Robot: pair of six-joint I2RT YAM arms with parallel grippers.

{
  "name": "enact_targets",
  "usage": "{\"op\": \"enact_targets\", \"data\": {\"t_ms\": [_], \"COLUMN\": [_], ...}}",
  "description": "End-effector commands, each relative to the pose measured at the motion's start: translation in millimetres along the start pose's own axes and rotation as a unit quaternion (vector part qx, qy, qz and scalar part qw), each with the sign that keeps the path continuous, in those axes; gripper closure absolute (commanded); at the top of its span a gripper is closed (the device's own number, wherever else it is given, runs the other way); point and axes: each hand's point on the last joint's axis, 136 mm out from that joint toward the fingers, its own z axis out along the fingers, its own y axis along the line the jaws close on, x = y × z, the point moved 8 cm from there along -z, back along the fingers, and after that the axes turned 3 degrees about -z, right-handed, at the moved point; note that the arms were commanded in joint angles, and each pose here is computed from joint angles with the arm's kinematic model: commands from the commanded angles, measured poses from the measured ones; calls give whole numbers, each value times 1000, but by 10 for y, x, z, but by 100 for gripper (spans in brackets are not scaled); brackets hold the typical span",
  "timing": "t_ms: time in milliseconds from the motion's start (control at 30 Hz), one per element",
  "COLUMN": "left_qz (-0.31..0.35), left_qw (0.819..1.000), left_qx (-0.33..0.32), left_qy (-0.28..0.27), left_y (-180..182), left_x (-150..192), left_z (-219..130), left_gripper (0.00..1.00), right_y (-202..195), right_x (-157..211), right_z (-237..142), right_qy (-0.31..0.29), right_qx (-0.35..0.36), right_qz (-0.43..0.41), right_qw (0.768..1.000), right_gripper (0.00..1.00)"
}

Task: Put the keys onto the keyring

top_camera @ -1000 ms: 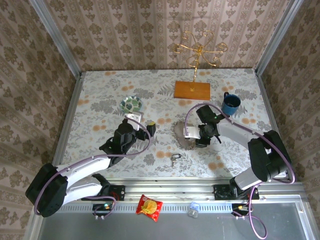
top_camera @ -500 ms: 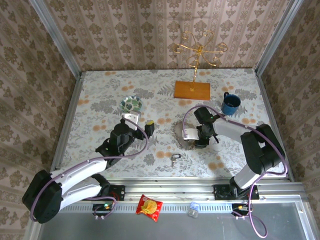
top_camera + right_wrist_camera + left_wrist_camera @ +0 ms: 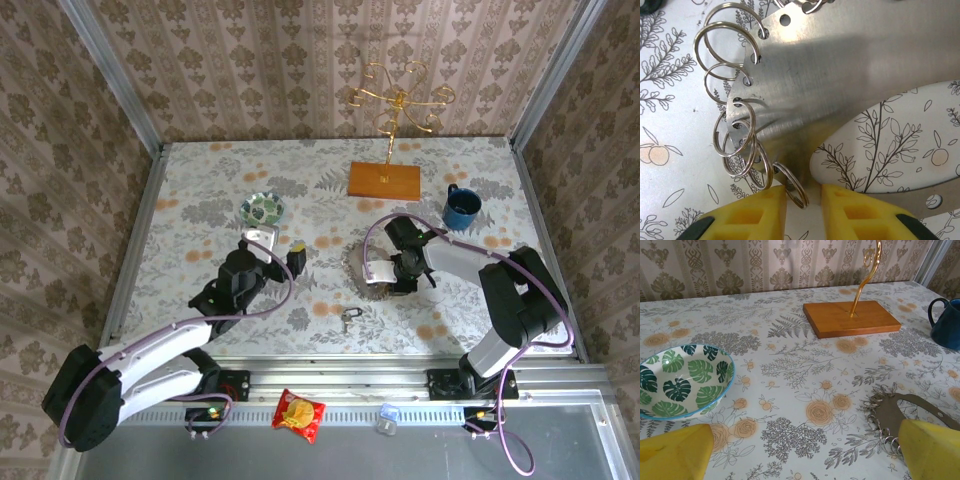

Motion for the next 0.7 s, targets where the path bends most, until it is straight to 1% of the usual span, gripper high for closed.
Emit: {"op": "enact_targets", "data": {"t_ms": [0, 367, 467, 600, 667], "left_qz": [5, 4, 4, 4, 7], "left_qw": [1000, 1000, 1000, 1000, 1000], "left_qx": [-14, -17, -16, -16, -18], "left_qy": [-5, 2, 1, -1, -4], "left_y": [56, 74, 71, 74, 77], "left_x": [6, 26, 13, -9, -27], "left_z": [-35, -59, -68, -95, -120], "left_gripper": [4, 4, 5, 5, 5], "right_y": [58, 99, 85, 70, 71], "right_x": [-30, -82, -97, -150, -179], "right_z": [-29, -65, -66, -119, -173], "right_qy": [3, 5, 6, -12, -24], "right_qx": [-23, -28, -26, -25, -22], "right_qz": [-6, -5, -6, 4, 13], "right_qw": [1000, 1000, 1000, 1000, 999], "right_gripper": [77, 82, 90, 99, 100]}}
